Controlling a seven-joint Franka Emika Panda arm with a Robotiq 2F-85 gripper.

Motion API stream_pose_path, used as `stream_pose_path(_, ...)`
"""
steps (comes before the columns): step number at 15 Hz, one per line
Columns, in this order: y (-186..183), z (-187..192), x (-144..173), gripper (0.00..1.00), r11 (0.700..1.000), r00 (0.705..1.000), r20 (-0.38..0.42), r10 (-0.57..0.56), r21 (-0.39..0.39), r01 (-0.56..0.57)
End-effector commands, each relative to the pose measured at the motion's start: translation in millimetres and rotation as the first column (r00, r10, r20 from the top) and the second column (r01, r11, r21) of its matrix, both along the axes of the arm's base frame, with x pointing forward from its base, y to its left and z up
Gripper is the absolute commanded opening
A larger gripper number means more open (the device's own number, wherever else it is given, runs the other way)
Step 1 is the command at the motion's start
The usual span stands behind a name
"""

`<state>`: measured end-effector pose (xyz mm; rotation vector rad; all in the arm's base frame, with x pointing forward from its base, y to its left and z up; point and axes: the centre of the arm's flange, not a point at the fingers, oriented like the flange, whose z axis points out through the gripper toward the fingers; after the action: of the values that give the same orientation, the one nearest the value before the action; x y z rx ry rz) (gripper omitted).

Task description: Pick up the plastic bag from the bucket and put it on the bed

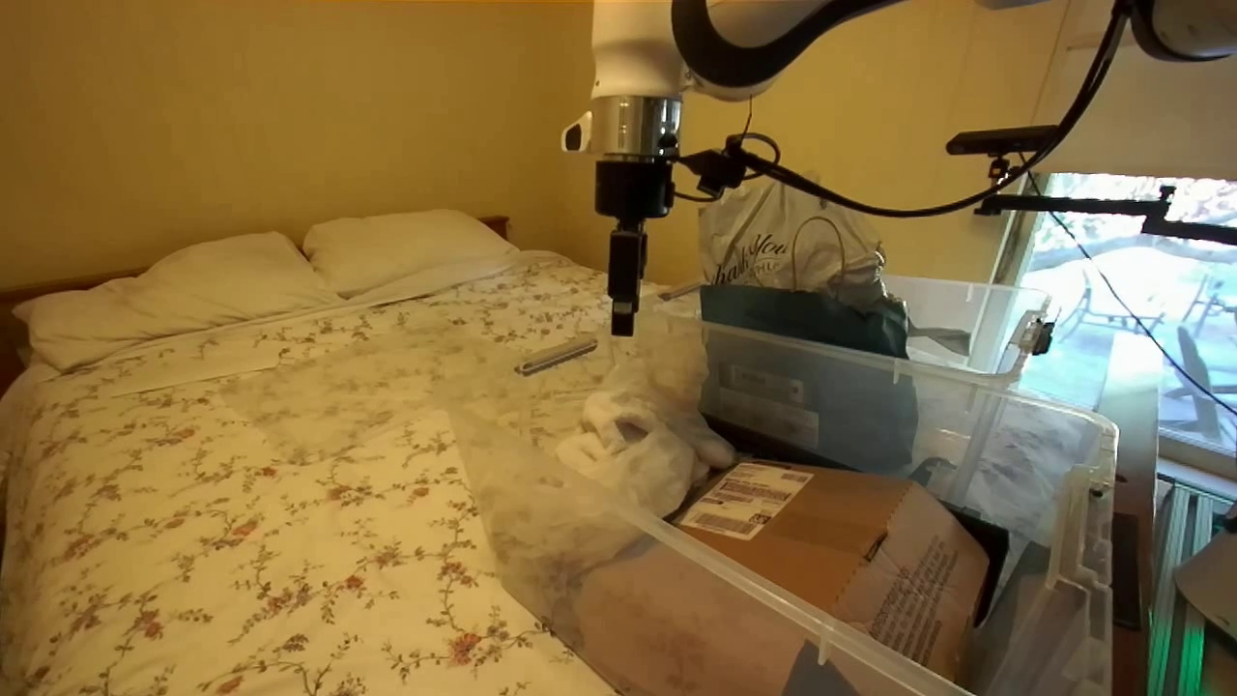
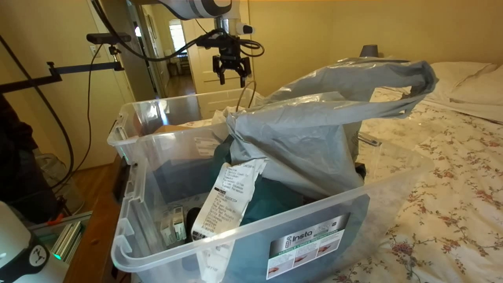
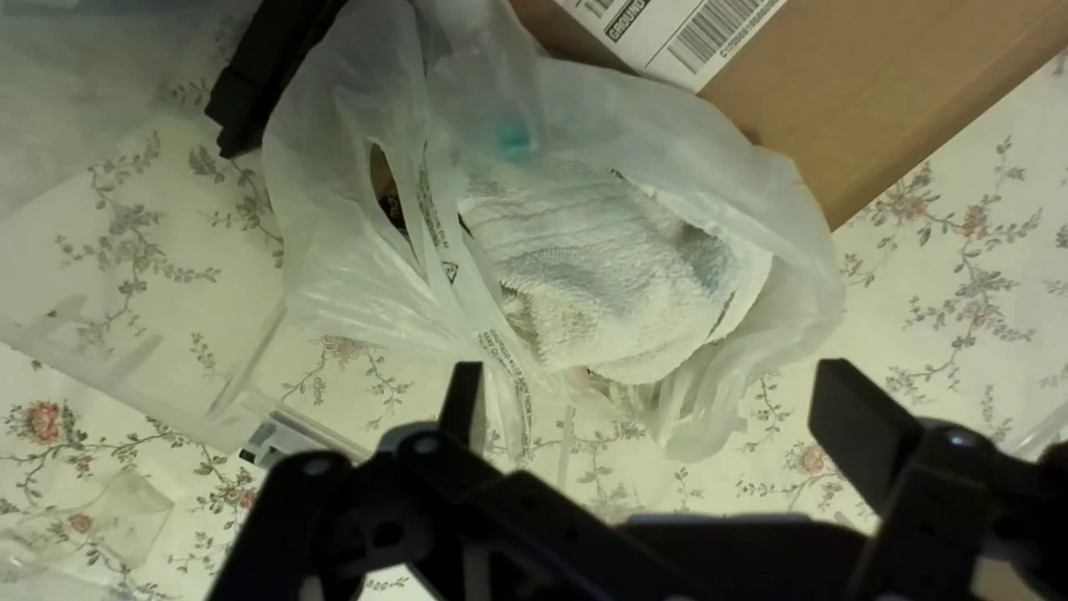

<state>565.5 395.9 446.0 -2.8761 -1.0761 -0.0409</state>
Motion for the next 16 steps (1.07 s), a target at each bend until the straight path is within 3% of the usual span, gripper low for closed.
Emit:
stream_pose_path(1, 27, -22, 17, 1.00, 0.997, 0.997, 0.073, 0.006, 0.072, -0.011)
stream_pose_path(3, 45, -41, 28, 1.00, 0.990, 0.993, 0.114, 0.012, 0.136, -0.028)
stream_pose_path(5, 56, -62, 33, 1.00, 0.984, 0.996, 0.085, 0.032, 0.174, -0.046)
stream_pose_path(12, 83, -115, 38, 1.00, 0.980, 1.000, -0.018, -0.018, 0.196, 0.021)
stream_pose_path(16, 73, -119, 26, 1.00, 0.989, 1.000, -0.004, -0.010, 0.147, 0.011)
